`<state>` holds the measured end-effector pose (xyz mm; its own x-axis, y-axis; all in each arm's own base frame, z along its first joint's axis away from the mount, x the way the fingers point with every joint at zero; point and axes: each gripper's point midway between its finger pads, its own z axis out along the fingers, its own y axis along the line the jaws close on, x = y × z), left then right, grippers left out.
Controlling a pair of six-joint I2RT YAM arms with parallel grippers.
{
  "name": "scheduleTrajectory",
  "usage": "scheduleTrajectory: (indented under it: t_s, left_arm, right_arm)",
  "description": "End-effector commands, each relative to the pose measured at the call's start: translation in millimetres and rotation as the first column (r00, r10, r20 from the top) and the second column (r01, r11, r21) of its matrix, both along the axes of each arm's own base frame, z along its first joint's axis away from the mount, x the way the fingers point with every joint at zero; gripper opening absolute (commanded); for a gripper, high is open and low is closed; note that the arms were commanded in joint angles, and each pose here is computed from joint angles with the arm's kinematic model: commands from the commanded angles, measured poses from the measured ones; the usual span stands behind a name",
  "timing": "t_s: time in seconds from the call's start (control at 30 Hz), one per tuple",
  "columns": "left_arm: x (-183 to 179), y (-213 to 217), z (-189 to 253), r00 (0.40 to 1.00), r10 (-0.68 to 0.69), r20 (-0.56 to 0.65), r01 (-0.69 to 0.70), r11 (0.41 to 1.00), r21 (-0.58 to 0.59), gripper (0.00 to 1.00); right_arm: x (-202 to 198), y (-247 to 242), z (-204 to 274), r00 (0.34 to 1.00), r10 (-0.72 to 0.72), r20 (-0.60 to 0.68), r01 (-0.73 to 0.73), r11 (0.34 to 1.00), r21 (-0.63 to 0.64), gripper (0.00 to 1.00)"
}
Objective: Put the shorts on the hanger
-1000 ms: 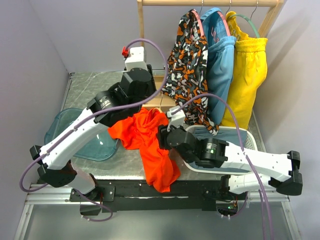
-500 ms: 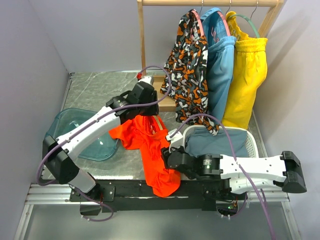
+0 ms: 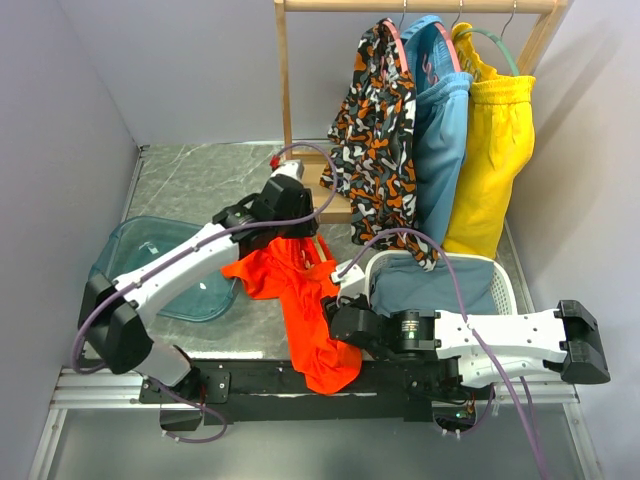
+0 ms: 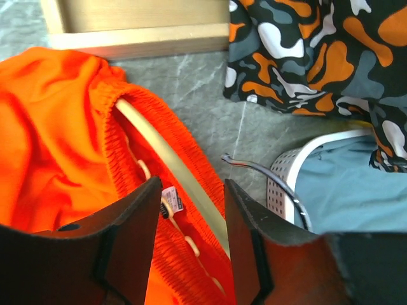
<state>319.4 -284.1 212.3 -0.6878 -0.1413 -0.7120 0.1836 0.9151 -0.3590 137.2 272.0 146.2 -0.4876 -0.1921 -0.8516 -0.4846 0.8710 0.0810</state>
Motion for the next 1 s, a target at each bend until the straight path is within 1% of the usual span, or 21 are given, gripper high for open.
scheduleTrajectory:
  t_s: [0.0, 0.07, 0.2, 0.27, 0.37, 0.4, 0.43, 0.53, 0.67, 0.77, 0.97]
  left_arm:
    - [-6.7, 22.8, 48.8, 0.989, 0.088, 0.117, -0.079, 0.993, -0.085, 0.50]
    - [-16.8, 32.8, 57.6, 0.987, 0.082, 0.139, -0.070, 0.994, -0.089, 0.50]
    - [-33.8, 36.1, 68.8, 0.985, 0.020, 0.171, -0.007, 0.997, -0.075, 0.49]
    - [-42.1, 28.9, 73.2, 0.983, -0.025, 0.182, 0.041, 0.996, -0.082, 0.49]
    - [-48.6, 11.5, 74.2, 0.975, -0.086, 0.204, 0.098, 0.994, -0.050, 0.50]
    - [-48.5, 7.0, 72.5, 0.973, -0.102, 0.206, 0.111, 0.993, -0.032, 0.52]
    - [-47.4, -2.5, 70.8, 0.973, -0.114, 0.198, 0.121, 0.992, -0.020, 0.53]
    - [-33.0, -7.3, 68.4, 0.977, -0.074, 0.202, 0.074, 0.997, 0.008, 0.53]
    - [-18.7, -17.5, 76.1, 0.971, -0.058, 0.232, 0.057, 0.998, 0.012, 0.56]
    - [-8.1, -21.8, 78.7, 0.969, -0.034, 0.245, 0.029, 0.999, 0.024, 0.56]
    - [1.9, -36.8, 80.5, 0.961, -0.055, 0.269, 0.053, 0.998, 0.015, 0.51]
  right_arm:
    - [-0.2, 7.3, 15.1, 1.000, 0.002, 0.006, -0.003, 1.000, 0.025, 0.00]
    - [-0.7, 6.7, 14.0, 1.000, 0.004, 0.005, -0.004, 1.000, 0.020, 0.00]
    - [0.2, 6.0, 14.0, 1.000, 0.001, 0.008, -0.001, 1.000, 0.016, 0.00]
    - [0.4, 6.0, 15.4, 1.000, 0.001, 0.010, -0.001, 1.000, 0.018, 0.00]
    - [1.3, 5.6, 15.6, 1.000, -0.003, 0.011, 0.003, 1.000, 0.016, 0.00]
    - [0.6, 5.7, 16.1, 1.000, -0.001, 0.011, 0.000, 1.000, 0.016, 0.00]
    - [0.7, 5.4, 16.0, 1.000, -0.003, 0.010, 0.003, 1.000, 0.017, 0.00]
    - [0.3, 4.2, 15.9, 1.000, -0.004, 0.007, 0.003, 1.000, 0.019, 0.00]
    - [-0.4, 2.4, 14.5, 1.000, -0.006, 0.002, 0.006, 1.000, 0.020, 0.00]
    - [-0.5, 2.2, 15.4, 1.000, -0.006, 0.002, 0.006, 1.000, 0.019, 0.00]
    - [-0.3, 2.1, 17.2, 1.000, -0.002, 0.006, 0.002, 1.000, 0.018, 0.00]
